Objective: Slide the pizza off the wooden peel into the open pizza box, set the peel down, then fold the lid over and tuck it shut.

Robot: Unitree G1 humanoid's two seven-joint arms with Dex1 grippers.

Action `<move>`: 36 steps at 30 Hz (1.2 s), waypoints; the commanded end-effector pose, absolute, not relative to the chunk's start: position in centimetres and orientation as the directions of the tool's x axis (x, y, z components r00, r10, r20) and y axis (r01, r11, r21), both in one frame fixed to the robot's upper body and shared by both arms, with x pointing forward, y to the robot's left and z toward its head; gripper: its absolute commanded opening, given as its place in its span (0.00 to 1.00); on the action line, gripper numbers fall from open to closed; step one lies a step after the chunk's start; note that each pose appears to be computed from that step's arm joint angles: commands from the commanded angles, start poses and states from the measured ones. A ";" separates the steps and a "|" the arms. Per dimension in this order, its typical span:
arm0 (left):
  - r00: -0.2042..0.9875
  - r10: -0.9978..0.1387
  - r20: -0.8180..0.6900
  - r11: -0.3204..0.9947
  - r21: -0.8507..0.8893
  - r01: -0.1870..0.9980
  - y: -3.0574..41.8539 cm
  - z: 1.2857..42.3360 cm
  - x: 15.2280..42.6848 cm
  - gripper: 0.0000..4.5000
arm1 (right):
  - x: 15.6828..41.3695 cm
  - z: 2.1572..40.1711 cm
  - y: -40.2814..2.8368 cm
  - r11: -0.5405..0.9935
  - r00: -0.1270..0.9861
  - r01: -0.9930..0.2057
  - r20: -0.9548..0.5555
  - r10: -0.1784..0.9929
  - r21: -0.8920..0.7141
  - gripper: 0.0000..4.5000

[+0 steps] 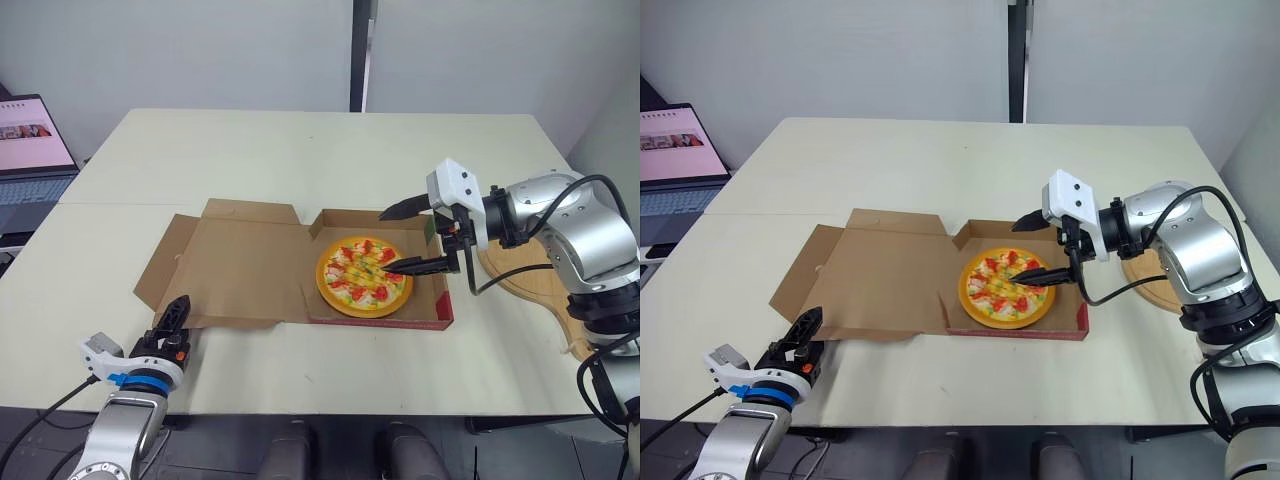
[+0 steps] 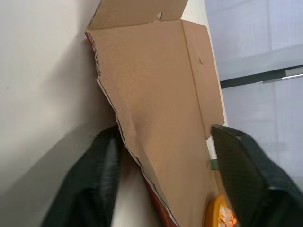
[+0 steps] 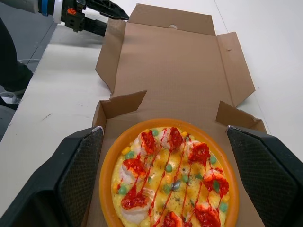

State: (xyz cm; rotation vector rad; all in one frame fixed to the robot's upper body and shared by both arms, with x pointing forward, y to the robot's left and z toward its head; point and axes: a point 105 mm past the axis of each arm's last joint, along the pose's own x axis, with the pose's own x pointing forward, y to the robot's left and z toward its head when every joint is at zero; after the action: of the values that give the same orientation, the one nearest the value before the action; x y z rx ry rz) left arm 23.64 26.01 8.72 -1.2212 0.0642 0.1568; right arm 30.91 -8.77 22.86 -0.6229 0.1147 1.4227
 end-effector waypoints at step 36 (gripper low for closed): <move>0.765 -0.554 0.328 0.585 -0.501 0.638 18.2 24.6 23.3 0.00 | 40.6 23.0 -13.6 0.439 0.691 -0.692 -0.352 0.631 -0.573 0.12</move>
State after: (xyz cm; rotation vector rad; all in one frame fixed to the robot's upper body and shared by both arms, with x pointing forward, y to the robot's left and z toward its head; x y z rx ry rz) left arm 24.26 18.65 22.93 -0.6725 -0.0859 -0.6352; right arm 39.90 -13.44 21.31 -0.7080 0.1511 0.8684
